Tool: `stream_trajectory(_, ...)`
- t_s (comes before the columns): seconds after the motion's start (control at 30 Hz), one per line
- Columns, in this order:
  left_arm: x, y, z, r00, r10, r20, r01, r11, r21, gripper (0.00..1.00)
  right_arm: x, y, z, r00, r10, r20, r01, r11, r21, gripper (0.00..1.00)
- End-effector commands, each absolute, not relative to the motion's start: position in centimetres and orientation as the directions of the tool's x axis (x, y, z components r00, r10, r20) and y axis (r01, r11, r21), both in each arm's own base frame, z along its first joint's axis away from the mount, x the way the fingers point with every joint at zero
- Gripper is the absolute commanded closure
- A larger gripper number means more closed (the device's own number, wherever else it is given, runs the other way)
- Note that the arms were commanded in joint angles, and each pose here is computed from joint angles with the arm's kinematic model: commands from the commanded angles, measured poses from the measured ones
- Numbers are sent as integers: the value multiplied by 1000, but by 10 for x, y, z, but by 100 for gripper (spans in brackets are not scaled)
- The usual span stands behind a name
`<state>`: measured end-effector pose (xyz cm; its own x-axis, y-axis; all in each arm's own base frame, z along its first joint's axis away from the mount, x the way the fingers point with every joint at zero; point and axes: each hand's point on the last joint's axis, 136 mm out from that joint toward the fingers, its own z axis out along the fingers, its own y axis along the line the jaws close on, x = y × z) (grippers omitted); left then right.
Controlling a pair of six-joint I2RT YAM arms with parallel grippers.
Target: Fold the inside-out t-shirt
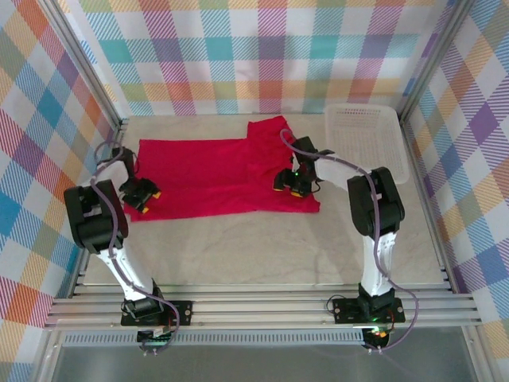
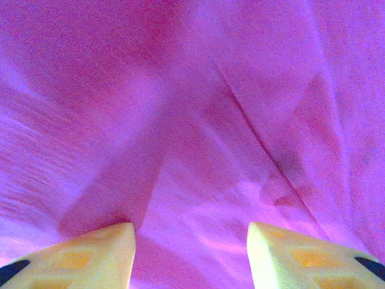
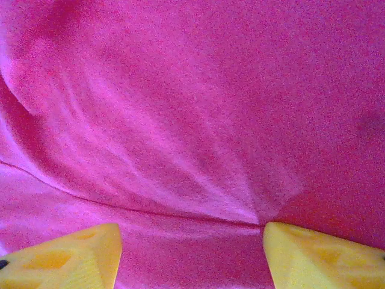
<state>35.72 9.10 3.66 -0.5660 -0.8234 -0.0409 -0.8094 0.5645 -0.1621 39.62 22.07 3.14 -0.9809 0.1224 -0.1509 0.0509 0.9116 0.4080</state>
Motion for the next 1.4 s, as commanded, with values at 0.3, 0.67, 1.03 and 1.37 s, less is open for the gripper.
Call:
stream_trajectory(0.3,323,91,120,-803,-583,-120,-592,803,63,63,384,182,17,-981,172,-95,137,945,297,37)
stream_trajectory(0.67,270,64,102,-898,-438,-46,-432,855,287,67,410,208,94,-970,142,-197,44,900,433,37)
stream_trajectory(1.03,277,79,62,-910,-413,-25,-387,829,403,73,421,232,98,-972,146,-182,34,859,511,37)
stream_trajectory(1.37,305,95,47,-925,-375,-68,-362,807,467,72,420,244,79,-981,133,-142,37,843,537,37)
